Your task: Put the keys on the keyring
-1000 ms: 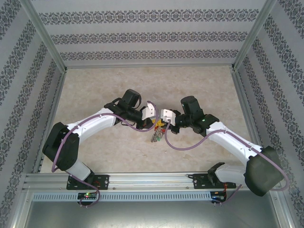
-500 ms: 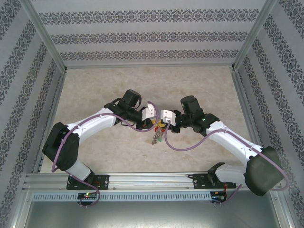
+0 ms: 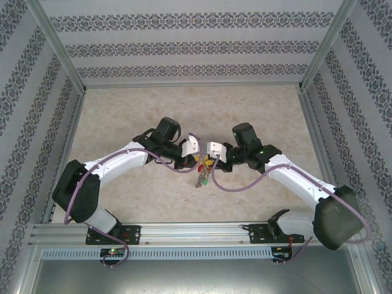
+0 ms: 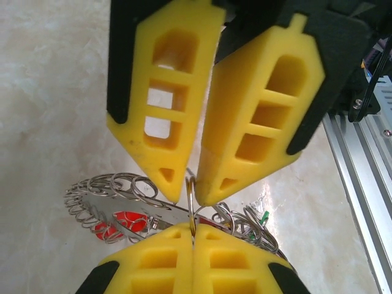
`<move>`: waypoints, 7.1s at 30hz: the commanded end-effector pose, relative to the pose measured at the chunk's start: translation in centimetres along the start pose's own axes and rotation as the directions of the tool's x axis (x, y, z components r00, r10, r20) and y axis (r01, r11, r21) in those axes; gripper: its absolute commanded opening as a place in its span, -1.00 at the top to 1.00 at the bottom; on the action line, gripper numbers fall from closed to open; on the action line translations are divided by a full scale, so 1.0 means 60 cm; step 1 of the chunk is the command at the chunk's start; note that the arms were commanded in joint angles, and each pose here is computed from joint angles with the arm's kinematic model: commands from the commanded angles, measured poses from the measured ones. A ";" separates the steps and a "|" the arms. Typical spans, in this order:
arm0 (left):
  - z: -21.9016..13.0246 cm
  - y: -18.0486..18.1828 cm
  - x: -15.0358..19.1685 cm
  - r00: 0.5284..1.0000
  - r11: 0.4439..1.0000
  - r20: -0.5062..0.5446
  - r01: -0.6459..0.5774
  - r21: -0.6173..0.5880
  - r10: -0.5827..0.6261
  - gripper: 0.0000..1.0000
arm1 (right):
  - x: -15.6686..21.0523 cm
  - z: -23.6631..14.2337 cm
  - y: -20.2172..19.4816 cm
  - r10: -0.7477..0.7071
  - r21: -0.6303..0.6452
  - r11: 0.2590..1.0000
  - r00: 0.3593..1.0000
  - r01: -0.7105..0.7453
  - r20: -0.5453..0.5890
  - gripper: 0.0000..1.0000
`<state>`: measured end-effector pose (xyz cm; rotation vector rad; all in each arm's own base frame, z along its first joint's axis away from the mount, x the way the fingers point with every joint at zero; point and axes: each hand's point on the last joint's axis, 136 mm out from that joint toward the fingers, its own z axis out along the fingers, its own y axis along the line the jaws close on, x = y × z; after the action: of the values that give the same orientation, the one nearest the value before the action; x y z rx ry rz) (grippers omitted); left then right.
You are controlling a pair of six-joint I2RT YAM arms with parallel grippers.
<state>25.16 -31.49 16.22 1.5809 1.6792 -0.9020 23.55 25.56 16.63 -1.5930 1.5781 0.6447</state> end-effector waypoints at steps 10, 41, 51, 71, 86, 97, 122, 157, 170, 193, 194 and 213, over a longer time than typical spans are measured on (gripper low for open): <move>-0.012 -0.015 -0.051 0.987 0.993 0.107 -0.118 -0.002 0.118 1.00 | -0.001 -0.002 0.002 0.045 -0.049 0.998 0.997 -0.041 0.067 0.71; -0.060 0.032 -0.045 0.918 0.942 0.240 0.335 -0.038 -0.316 0.18 | -0.014 -0.016 -0.034 0.099 0.081 0.990 0.971 -0.119 0.216 1.00; -0.028 0.054 -0.032 0.775 0.779 0.081 0.624 0.060 -0.626 0.07 | -0.006 -0.013 -0.035 0.115 0.100 0.985 0.967 -0.141 0.229 1.00; 0.008 0.047 -0.021 0.759 0.749 -0.021 0.646 0.148 -0.651 0.26 | -0.002 -0.014 -0.046 0.152 0.110 0.976 0.954 -0.186 0.258 1.00; 0.004 0.068 -0.017 0.737 0.732 0.028 0.667 0.139 -0.676 0.24 | -0.016 -0.030 -0.053 0.169 0.114 0.970 0.931 -0.216 0.323 1.00; -0.002 0.064 -0.030 0.732 0.721 0.013 0.668 0.185 -0.681 0.66 | -0.019 -0.035 -0.049 0.169 0.114 0.969 0.926 -0.218 0.337 1.00; -0.003 0.088 -0.017 0.548 0.532 -0.055 0.829 0.173 -0.835 1.00 | -0.023 -0.051 -0.059 0.166 0.160 0.956 0.903 -0.246 0.397 1.00; -0.058 0.133 0.009 0.626 0.619 0.139 0.779 -0.094 -0.767 0.35 | -0.019 -0.037 -0.095 0.272 0.162 0.910 0.843 -0.382 0.465 1.00; -0.074 0.098 -0.071 0.856 0.891 0.295 0.453 -0.033 -0.424 0.23 | -0.038 -0.042 -0.079 0.262 0.075 0.939 0.838 -0.336 0.480 1.00; -0.027 0.026 -0.057 0.984 0.997 0.168 0.045 0.063 -0.055 0.29 | -0.053 -0.033 -0.054 0.236 -0.045 0.969 0.852 -0.243 0.467 1.00; -0.025 0.025 -0.056 0.985 0.997 0.164 0.044 0.066 -0.055 0.30 | -0.054 -0.032 -0.054 0.238 -0.048 0.969 0.852 -0.244 0.466 1.00; -0.030 0.029 -0.055 0.991 1.000 0.129 0.017 0.006 -0.018 1.00 | -0.045 -0.017 -0.044 0.237 -0.038 0.970 0.887 -0.242 0.397 0.95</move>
<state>27.89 -31.53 18.59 1.4441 1.6419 -1.0065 25.68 25.58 18.49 -1.1142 1.5286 1.0770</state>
